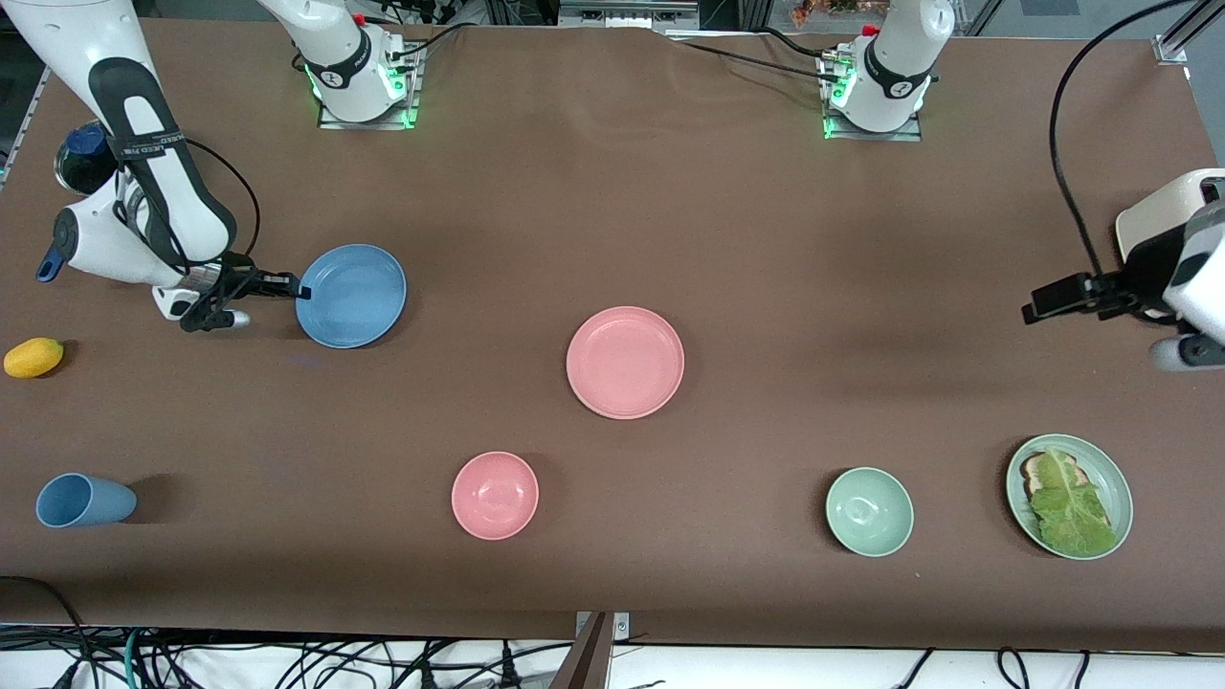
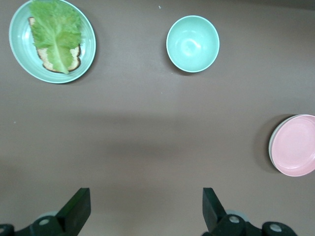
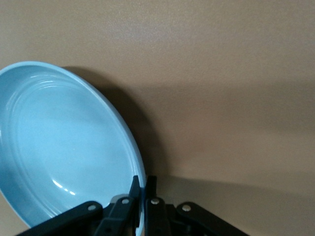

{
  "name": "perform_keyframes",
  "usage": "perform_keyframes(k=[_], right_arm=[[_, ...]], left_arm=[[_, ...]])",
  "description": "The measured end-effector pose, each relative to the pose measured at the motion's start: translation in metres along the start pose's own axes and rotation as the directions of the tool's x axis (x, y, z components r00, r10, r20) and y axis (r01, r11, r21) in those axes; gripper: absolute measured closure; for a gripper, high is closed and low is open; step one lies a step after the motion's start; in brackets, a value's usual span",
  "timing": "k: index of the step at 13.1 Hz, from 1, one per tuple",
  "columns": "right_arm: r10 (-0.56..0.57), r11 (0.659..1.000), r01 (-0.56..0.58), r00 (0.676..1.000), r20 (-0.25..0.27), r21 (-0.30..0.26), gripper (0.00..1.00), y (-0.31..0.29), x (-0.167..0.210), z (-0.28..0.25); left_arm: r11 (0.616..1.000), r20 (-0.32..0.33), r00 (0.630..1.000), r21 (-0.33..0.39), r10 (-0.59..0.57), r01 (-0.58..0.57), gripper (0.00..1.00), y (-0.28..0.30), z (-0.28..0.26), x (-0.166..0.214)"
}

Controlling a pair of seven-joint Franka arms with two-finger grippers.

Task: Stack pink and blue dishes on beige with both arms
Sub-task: 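Carry the blue plate with the right gripper onto the pink plate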

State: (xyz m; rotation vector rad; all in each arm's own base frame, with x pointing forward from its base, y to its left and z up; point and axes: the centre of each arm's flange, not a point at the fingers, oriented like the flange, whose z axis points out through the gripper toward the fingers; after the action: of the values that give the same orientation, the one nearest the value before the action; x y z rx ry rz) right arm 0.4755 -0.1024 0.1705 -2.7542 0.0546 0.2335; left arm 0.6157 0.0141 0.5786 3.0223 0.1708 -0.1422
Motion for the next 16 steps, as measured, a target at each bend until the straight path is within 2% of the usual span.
perform_keyframes(k=[3,5,6,8,11,13,16], right_arm=[[-0.010,1.000,0.010,1.000,0.020,0.030,0.95,-0.007,0.005,-0.005],[-0.042,0.996,0.038,0.998,0.047,0.080,0.95,-0.023,0.018,-0.020],[-0.058,0.994,0.053,0.997,0.043,0.095,0.95,-0.035,0.031,-0.034],[-0.035,0.995,0.033,0.999,0.021,0.091,0.95,-0.080,0.064,-0.062],[0.025,0.998,-0.025,1.000,0.005,0.050,0.95,-0.209,0.105,-0.066],[0.061,0.998,-0.061,0.998,0.006,0.022,0.95,-0.299,0.118,-0.039],[0.143,0.989,-0.144,0.987,-0.080,-0.012,0.95,-0.412,0.116,0.035]], left_arm=[[1.000,0.165,0.986,0.008,-0.010,0.008,0.00,-0.008,0.001,-0.029],[1.000,0.198,0.980,0.010,-0.002,0.000,0.00,-0.004,0.009,-0.031],[1.000,0.200,0.980,0.011,0.000,-0.002,0.00,-0.002,0.010,-0.030],[1.000,0.179,0.984,0.011,-0.007,0.005,0.00,-0.007,0.002,-0.030],[1.000,0.114,0.993,0.006,-0.021,0.020,0.00,-0.017,-0.029,-0.032],[1.000,0.090,0.996,0.004,-0.013,0.013,0.00,-0.013,-0.040,-0.034],[0.999,0.062,0.997,0.006,0.035,-0.036,0.00,-0.012,-0.052,-0.036]])
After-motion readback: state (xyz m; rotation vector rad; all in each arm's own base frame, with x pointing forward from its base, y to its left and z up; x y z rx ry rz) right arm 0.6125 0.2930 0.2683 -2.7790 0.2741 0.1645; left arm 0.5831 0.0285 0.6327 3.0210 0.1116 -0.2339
